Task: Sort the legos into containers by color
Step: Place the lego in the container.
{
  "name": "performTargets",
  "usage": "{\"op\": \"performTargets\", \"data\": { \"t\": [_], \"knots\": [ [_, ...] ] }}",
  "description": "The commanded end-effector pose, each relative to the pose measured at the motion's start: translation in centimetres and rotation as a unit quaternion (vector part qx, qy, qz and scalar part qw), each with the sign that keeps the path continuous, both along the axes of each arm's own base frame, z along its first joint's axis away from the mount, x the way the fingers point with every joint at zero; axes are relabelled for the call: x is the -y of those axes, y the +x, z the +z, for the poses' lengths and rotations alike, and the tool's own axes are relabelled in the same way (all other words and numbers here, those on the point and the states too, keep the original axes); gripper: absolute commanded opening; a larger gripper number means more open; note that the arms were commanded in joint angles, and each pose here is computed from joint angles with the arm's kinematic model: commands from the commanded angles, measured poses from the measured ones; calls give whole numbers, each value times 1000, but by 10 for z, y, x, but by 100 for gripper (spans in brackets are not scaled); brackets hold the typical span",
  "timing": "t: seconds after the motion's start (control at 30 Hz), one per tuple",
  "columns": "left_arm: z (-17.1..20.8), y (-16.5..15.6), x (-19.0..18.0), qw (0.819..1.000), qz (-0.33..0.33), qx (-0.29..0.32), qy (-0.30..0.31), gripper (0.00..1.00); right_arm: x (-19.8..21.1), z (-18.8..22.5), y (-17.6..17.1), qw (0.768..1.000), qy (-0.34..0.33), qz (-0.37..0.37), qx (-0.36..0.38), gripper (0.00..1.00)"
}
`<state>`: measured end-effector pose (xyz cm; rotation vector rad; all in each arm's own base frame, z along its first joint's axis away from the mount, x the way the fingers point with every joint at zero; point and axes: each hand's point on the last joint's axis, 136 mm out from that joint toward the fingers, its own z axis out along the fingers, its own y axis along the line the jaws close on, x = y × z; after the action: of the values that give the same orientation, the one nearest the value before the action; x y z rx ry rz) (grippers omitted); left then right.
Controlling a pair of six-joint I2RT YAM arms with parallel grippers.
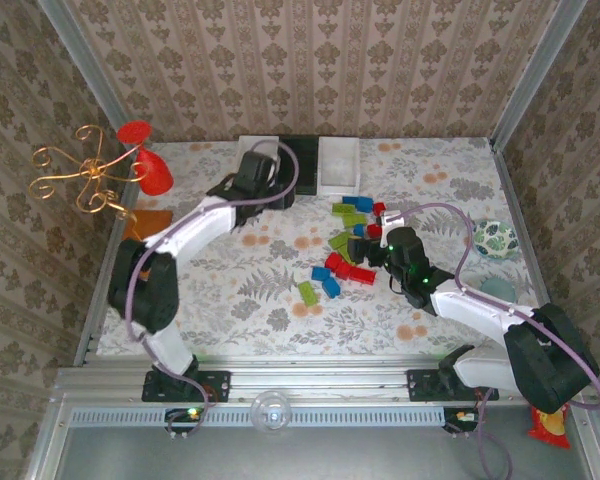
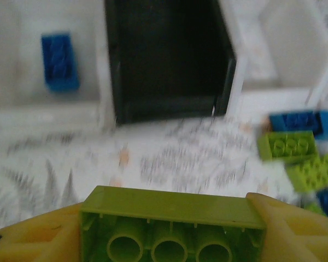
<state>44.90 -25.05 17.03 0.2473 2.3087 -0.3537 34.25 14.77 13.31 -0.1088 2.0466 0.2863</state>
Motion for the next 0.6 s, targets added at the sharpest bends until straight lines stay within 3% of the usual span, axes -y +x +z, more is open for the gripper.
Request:
{"op": "performTargets", "data": {
  "t": [0.0, 0.17, 0.33, 0.47, 0.57],
  "knots": [
    [-4, 43, 15, 999, -15, 29, 42, 59, -7, 15, 5, 1000, 14, 6, 18, 100],
    [-18, 100, 37, 994, -25, 62, 90, 63, -4, 18, 4, 1000, 11, 0, 22, 100],
    [-16, 139, 40, 986, -11, 90, 142, 76, 0, 18, 4, 1000, 5, -8, 22, 100],
    [5, 134, 41, 983, -10, 102, 153, 84, 4, 18, 4, 1000, -2, -19, 24, 100],
    [23, 105, 45, 983, -24, 102, 148, 92, 6, 16, 4, 999, -5, -24, 24, 100]
  ]
}}
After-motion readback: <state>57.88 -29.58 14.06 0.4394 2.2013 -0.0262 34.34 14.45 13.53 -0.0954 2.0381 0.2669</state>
